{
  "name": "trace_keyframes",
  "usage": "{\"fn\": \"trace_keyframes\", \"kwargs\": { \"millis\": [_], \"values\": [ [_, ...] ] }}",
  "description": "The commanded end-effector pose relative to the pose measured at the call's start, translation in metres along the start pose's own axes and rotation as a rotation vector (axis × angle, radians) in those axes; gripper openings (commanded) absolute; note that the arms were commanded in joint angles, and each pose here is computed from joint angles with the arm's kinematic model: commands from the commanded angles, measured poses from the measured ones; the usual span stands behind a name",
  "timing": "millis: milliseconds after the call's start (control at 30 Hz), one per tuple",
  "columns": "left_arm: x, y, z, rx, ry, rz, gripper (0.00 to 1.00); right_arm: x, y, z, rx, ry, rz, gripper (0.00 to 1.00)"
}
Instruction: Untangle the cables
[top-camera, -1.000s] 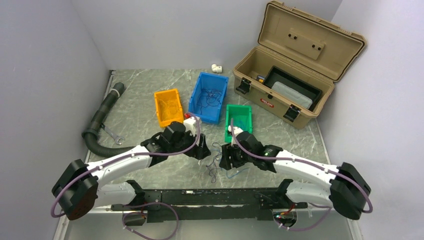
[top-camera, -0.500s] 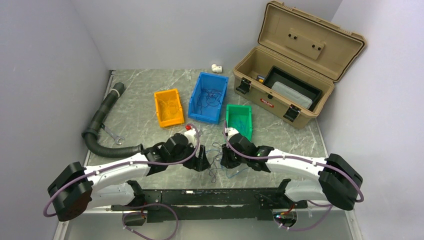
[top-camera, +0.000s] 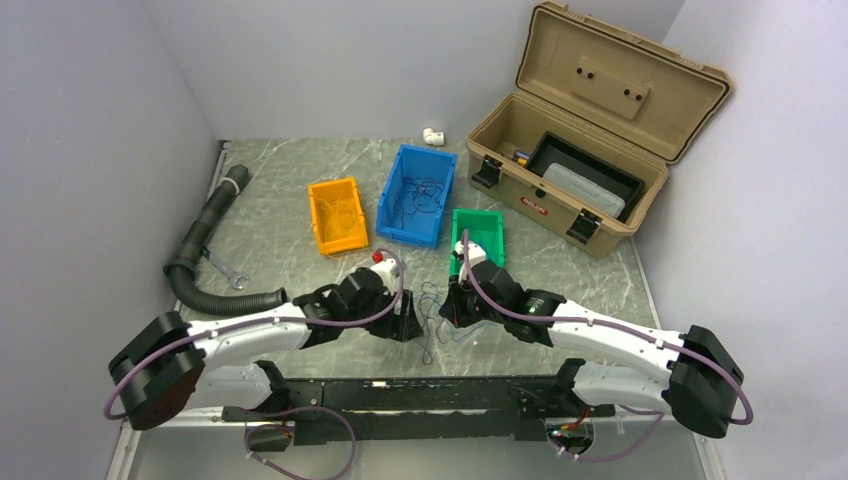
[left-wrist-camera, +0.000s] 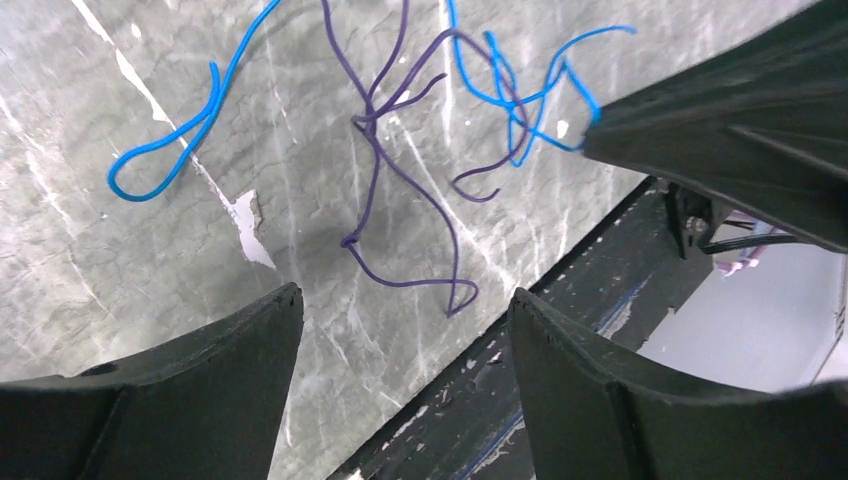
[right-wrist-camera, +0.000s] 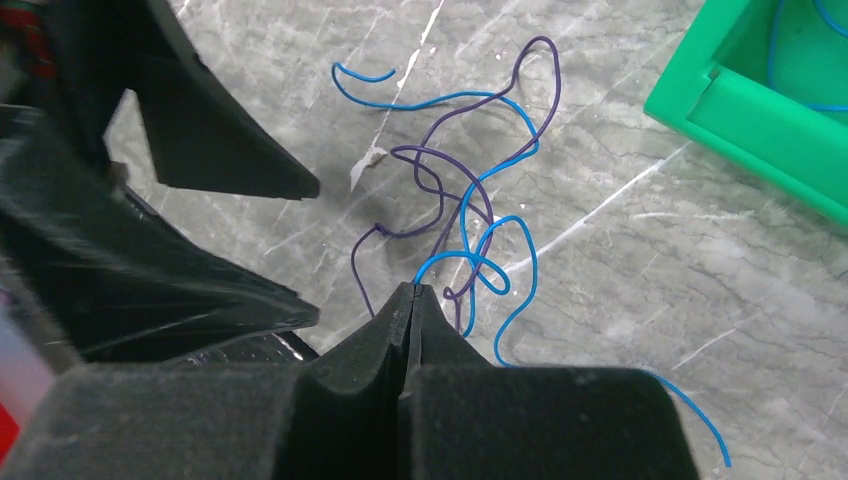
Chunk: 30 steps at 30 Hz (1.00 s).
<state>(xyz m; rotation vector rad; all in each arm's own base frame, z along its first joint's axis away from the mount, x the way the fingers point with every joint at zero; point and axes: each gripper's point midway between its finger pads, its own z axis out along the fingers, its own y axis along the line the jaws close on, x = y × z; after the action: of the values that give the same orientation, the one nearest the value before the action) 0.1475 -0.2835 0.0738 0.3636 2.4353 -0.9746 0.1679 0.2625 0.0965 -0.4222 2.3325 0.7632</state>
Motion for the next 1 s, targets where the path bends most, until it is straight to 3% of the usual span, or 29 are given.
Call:
{"fn": "trace_keyframes", "kwargs": {
  "millis": [0, 367, 500, 700, 900, 967],
  "values": [
    [-0.008, -0.017, 0.013, 0.052, 0.018, -0.021, 0.77, -0.015, 0.01, -0.003, -0.012, -0.036, 0.012, 0.0],
    [-0.002, -0.015, 0.042, -0.045, 0.087, 0.013, 0.78, -0.021, 0.013, -0.01, -0.031, -0.066, 0.024, 0.0],
    [-0.016, -0.003, 0.041, -0.1, -0.03, -0.039, 0.75, -0.023, 0.014, -0.014, -0.032, -0.075, 0.027, 0.0],
    [-0.032, 0.001, 0.054, -0.144, -0.089, -0.021, 0.65, -0.028, 0.018, -0.02, -0.057, -0.108, 0.045, 0.0],
    [-0.048, 0.006, 0.068, -0.166, -0.17, -0.003, 0.61, -0.033, 0.029, -0.028, -0.109, -0.126, 0.072, 0.0],
    [-0.054, 0.007, 0.071, -0.169, -0.205, -0.002, 0.45, -0.035, 0.03, -0.031, -0.116, -0.134, 0.079, 0.0]
  ]
}}
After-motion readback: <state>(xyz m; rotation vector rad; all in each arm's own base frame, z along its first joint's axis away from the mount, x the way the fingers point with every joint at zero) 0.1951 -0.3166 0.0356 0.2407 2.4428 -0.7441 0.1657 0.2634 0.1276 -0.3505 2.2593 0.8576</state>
